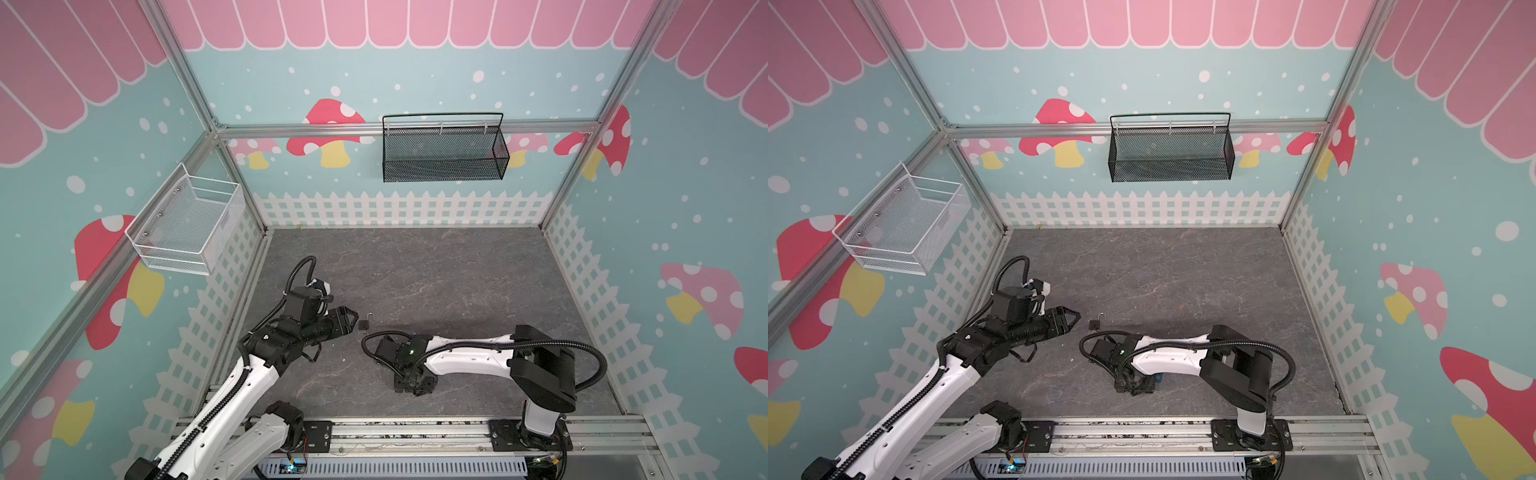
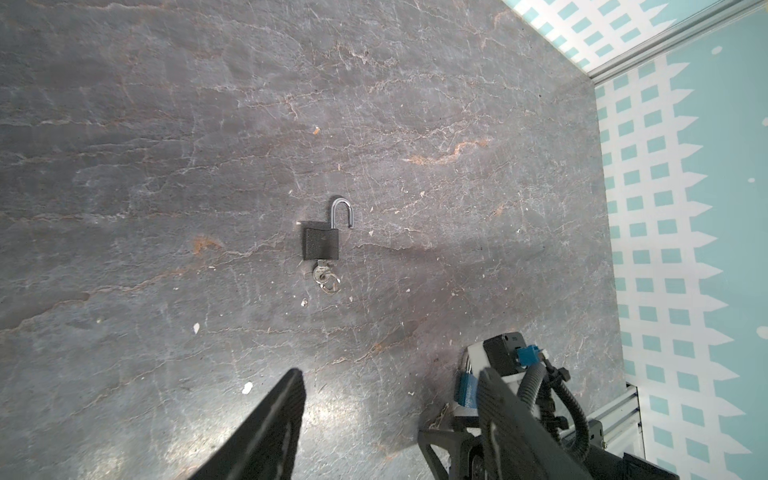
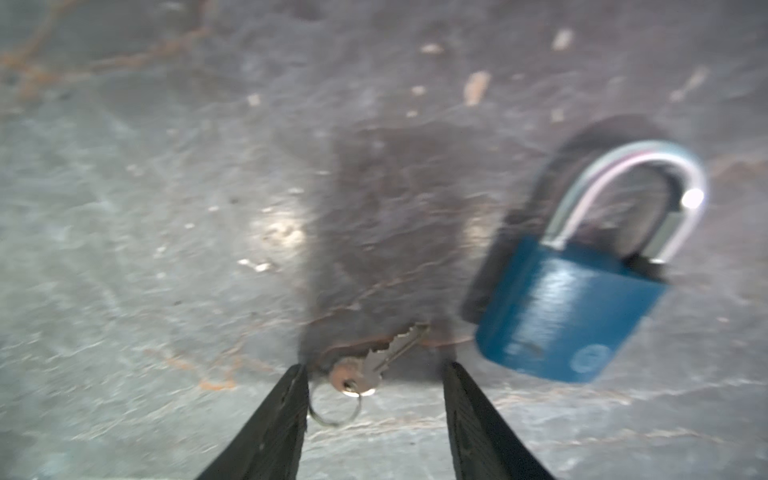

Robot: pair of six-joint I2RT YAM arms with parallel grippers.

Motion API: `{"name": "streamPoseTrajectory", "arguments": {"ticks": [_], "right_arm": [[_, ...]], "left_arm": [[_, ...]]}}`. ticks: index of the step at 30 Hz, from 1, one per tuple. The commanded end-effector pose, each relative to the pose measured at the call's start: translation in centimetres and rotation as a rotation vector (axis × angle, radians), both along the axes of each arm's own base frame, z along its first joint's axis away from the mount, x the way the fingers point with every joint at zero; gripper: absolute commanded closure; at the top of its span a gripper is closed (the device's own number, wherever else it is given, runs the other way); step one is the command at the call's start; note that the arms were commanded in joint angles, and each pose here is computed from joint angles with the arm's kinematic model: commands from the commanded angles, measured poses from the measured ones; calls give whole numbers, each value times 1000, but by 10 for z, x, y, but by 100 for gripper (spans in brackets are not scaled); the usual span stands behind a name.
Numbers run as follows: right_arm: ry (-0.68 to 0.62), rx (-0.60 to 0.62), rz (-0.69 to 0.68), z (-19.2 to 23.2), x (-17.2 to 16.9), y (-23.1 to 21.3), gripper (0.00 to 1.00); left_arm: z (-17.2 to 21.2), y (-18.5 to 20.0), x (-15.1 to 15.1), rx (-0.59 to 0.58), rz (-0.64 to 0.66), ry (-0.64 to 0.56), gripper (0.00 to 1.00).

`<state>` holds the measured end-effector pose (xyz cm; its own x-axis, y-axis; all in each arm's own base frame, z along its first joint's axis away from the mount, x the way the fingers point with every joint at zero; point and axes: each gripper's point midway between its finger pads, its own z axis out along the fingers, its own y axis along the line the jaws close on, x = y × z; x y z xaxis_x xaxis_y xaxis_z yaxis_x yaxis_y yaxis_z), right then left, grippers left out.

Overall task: Unlock with the key
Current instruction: 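Lower the right gripper to the silver key beside the blue padlock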

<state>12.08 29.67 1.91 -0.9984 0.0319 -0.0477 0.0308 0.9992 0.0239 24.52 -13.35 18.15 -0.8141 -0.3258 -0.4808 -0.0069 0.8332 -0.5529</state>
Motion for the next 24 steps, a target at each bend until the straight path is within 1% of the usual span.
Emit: {"name": "streamPoseTrajectory", "arguments": {"ticks": [1, 6, 10, 14, 18, 21, 24], "right_arm": [[1, -88, -16, 0, -5, -24, 46], [32, -97, 14, -4, -15, -40, 47], [50, -77, 26, -3, -23, -53, 48], [59, -18, 66, 1, -25, -43, 51], [52, 113, 96, 9, -23, -15, 54], [43, 110, 80, 7, -19, -16, 55], [39, 101, 61, 6, -15, -21, 58]], "left_arm": [[4, -2, 1, -28, -3, -19, 35], [-1, -5, 0, -48, -4, 4, 35], [-1, -7, -2, -70, 0, 10, 35], [2, -6, -2, -79, 9, -3, 35], [6, -5, -1, -86, 18, -17, 35], [8, -6, -1, -92, 15, -19, 35], [8, -7, -1, -94, 14, -18, 35]]}}
